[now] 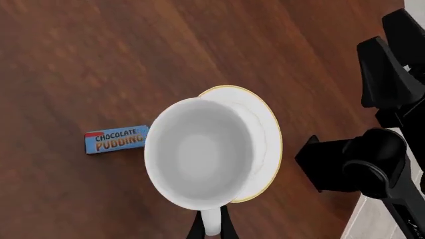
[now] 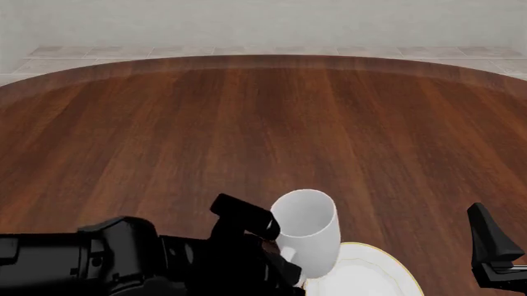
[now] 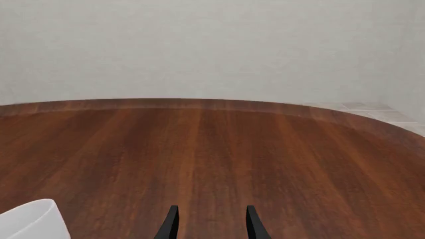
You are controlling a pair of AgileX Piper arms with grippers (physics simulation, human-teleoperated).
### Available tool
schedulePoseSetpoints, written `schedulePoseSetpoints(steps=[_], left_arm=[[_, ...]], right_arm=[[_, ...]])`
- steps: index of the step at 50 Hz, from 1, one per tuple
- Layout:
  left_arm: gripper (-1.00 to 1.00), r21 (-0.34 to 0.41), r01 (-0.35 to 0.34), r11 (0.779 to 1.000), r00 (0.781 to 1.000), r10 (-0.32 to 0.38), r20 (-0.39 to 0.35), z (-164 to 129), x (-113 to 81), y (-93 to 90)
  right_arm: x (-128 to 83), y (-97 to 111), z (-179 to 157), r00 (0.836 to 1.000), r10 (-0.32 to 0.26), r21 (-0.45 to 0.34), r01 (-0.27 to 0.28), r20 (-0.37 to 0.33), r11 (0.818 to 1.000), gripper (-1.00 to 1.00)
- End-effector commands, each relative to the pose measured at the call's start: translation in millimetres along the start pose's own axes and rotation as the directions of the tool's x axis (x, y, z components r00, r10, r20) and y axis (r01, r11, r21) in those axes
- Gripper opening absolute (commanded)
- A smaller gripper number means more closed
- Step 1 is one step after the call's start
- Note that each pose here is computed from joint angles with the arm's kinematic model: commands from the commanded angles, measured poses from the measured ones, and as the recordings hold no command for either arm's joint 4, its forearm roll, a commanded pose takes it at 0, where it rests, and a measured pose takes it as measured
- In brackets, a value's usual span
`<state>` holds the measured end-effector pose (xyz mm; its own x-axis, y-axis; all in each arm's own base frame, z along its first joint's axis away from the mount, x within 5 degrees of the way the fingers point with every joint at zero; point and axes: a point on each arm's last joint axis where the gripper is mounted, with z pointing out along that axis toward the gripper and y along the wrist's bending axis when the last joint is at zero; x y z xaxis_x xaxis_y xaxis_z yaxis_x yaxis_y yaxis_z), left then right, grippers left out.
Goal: Put the white mug on the plate.
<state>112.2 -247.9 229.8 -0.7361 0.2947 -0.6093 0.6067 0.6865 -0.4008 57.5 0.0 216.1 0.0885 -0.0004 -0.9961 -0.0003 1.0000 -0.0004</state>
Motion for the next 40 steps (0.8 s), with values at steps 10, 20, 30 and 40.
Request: schedulePoseSetpoints(steps=[10, 20, 30, 40], left_arm=[[-1.0, 0.045, -0.124, 0.991, 0.992, 0.125, -0.015, 19.5, -4.5, -26.5], [-1.0, 0.055, -0.147, 0.988, 0.988, 0.149, -0.034, 31.9, -1.2, -33.9], [-1.0, 0.047, -0.165, 0.985, 0.985, 0.167, -0.045, 40.1, 0.7, -31.7], [-1.0, 0.046, -0.197, 0.979, 0.979, 0.2, -0.05, 47.1, -0.2, -33.4]], right_arm=[[0.4, 0.0, 0.2, 1.0, 0.0, 0.001, 0.0, -0.003, 1.0, 1.0], [0.4, 0.0, 0.3, 1.0, 0.0, 0.0, 0.0, -0.003, 1.0, 1.0], [0.4, 0.0, 0.3, 1.0, 0.0, 0.001, 0.0, -0.003, 1.0, 1.0], [0.4, 0.0, 0.3, 1.0, 0.0, 0.0, 0.0, -0.003, 1.0, 1.0]])
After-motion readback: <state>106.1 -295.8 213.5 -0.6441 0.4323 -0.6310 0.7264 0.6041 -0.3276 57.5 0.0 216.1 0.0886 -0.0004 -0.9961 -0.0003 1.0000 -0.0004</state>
